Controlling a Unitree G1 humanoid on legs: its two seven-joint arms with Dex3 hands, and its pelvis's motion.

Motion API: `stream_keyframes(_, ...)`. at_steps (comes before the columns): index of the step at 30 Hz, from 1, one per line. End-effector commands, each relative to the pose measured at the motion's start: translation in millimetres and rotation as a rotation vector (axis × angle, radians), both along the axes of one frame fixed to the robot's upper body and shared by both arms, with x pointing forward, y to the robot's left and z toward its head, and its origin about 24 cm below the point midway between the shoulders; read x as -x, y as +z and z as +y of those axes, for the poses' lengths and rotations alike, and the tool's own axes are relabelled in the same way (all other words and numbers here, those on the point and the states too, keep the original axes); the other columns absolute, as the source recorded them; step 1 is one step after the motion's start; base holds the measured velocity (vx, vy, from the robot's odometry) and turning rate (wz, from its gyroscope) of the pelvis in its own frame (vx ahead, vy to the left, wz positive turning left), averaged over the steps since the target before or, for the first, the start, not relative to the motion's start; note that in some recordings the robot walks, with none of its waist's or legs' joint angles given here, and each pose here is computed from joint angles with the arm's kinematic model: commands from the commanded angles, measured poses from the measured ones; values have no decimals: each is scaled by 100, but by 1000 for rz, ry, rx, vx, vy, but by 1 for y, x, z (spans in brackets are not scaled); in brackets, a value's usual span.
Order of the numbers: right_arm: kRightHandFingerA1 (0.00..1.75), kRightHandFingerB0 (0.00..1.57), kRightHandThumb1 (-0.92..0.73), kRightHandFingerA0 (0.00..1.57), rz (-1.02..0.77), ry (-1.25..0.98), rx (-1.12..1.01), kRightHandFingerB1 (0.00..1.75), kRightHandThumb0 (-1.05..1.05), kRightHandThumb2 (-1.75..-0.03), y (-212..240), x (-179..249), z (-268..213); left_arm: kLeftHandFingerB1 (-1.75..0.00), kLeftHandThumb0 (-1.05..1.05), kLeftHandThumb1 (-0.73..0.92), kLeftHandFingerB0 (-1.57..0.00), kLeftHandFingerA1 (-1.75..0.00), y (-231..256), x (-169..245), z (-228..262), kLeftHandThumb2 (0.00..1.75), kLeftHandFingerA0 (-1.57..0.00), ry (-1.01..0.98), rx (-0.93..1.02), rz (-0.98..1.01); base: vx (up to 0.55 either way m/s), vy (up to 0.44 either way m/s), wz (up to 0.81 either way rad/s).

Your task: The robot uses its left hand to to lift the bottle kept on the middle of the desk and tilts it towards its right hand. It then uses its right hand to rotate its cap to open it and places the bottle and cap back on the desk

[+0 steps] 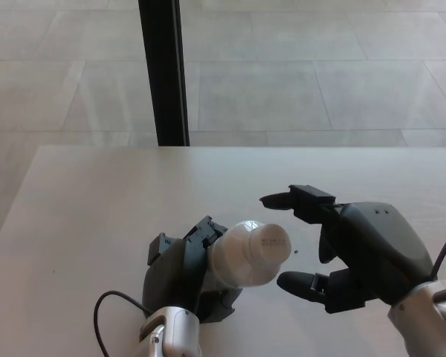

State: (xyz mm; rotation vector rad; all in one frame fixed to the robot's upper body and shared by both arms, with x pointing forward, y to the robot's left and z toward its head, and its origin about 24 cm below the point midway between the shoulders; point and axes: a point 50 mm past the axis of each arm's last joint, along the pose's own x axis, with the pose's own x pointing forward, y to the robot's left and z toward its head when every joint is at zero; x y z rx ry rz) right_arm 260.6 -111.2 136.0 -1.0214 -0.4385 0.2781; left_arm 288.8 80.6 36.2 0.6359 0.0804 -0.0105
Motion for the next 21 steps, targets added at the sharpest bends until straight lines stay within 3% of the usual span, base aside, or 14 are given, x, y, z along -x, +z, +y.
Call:
stream_keyframes(1,136,42,-63,86,-45,-31,-30,48,-49,-59,3,-4,1,-132,2,80,-68,-175,-23,10,9,94,-66,27,-26,127,0,0,0)
stream_keyframes(6,138,42,-61,88,-55,-21,-45,49,-49,-60,5,-4,4,-134,0,86,-66,-174,-23,10,9,83,-66,31,-19,136,0,0,0)
stream_keyframes(10,130,43,-64,92,-57,-13,-41,49,-46,-59,5,-2,4,-138,2,82,-66,-175,-24,11,9,92,-67,24,-23,132,0,0,0)
stream_keyframes(11,132,43,-62,93,-54,-11,-37,49,-45,-60,5,-2,4,-139,-1,85,-65,-175,-24,11,9,86,-68,27,-18,134,0,0,0)
stream_keyframes(12,133,44,-62,94,-50,-8,-35,48,-44,-60,4,-1,4,-142,2,81,-66,-175,-24,11,9,94,-68,26,-14,132,0,0,0)
stream_keyframes(17,135,50,-63,98,-44,-5,-33,48,-38,-61,2,-1,2,-141,-2,85,-66,-175,-24,10,10,88,-68,31,-27,127,0,0,0)
stream_keyframes(18,139,51,-63,98,-43,-4,-31,48,-37,-62,2,-1,2,-132,-1,85,-68,-171,-24,10,10,87,-68,33,-25,128,0,0,0)
stream_keyframes(20,139,53,-65,99,-45,0,-32,48,-35,-59,2,-1,2,-132,0,86,-68,-171,-23,9,9,84,-67,42,-20,136,0,0,0)
stream_keyframes(21,140,55,-65,98,-48,7,-34,48,-34,-59,2,0,2,-131,3,83,-67,-175,-24,9,9,91,-65,39,-23,137,0,0,0)
